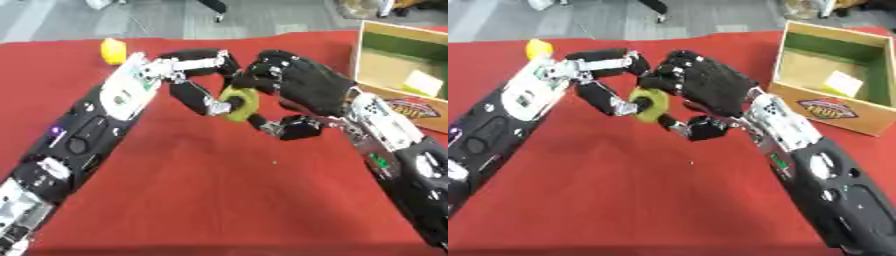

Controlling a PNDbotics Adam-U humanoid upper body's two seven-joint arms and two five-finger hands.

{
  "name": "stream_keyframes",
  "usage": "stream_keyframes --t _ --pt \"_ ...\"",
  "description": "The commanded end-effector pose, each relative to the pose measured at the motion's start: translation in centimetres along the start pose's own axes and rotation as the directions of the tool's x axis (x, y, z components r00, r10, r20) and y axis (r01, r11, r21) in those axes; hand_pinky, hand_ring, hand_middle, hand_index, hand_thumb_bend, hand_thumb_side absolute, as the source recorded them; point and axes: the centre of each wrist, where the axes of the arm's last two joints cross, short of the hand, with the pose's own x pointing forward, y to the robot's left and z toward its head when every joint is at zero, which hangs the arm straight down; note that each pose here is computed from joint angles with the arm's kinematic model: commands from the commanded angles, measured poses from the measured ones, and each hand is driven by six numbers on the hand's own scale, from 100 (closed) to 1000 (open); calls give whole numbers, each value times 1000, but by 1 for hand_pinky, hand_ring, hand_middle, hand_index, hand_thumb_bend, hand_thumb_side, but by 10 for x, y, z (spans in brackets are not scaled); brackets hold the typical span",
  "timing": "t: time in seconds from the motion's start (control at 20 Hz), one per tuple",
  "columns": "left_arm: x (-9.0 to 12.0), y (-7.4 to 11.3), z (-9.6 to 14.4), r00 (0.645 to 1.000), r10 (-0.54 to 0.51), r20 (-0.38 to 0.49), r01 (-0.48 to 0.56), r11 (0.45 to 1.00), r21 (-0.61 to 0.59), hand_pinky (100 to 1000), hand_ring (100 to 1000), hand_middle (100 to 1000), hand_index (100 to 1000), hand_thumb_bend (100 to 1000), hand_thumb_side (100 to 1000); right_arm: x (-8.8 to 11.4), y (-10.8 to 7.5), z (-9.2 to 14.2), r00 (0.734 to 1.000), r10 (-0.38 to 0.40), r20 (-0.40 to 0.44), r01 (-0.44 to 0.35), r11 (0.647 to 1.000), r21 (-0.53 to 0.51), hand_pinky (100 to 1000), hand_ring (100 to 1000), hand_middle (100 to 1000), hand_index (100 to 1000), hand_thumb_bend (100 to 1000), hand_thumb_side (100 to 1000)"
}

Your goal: Pick up the objects with one hand, pass them to the other hand, and then place them into the box on the other side of the table.

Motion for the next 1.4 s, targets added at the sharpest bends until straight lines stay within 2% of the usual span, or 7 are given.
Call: stream_keyframes --t 0.05,0.35,0.5,0.6,0.85,1.05,1.4 --pt "13 14 -6 973 -152 174 180 971 -158 666 427 384 512 100 366 -5 -9 -3 1000 15 -15 -16 999 -44 831 744 505 764 223 100" --pt "14 12 -9 975 -132 177 161 974 -160 681 450 413 543 100 414 -4 -8 -3 999 -2 -54 -5 992 -126 778 641 298 548 190 100" --pt "14 10 -10 977 -119 177 148 975 -163 693 470 440 573 100 510 -4 -8 -2 998 -16 -66 4 984 -175 754 607 221 437 127 100" --pt "13 10 -10 978 -109 175 138 977 -163 706 499 473 612 100 707 -5 -7 -2 996 -36 -78 18 974 -224 727 578 165 324 100 100" --pt "9 13 -3 981 -107 160 132 979 -154 734 558 541 689 125 984 -7 -5 0 992 -66 -103 32 952 -303 723 586 165 284 100 100" --pt "4 22 15 984 -134 121 151 979 -141 749 588 576 736 230 1000 -11 -5 5 990 -60 -128 17 948 -318 722 584 165 266 100 100" --pt "-11 49 81 981 -189 -37 186 980 -72 751 599 592 753 229 1000 -29 -7 32 970 -54 -237 -21 953 -302 719 594 158 256 100 100"
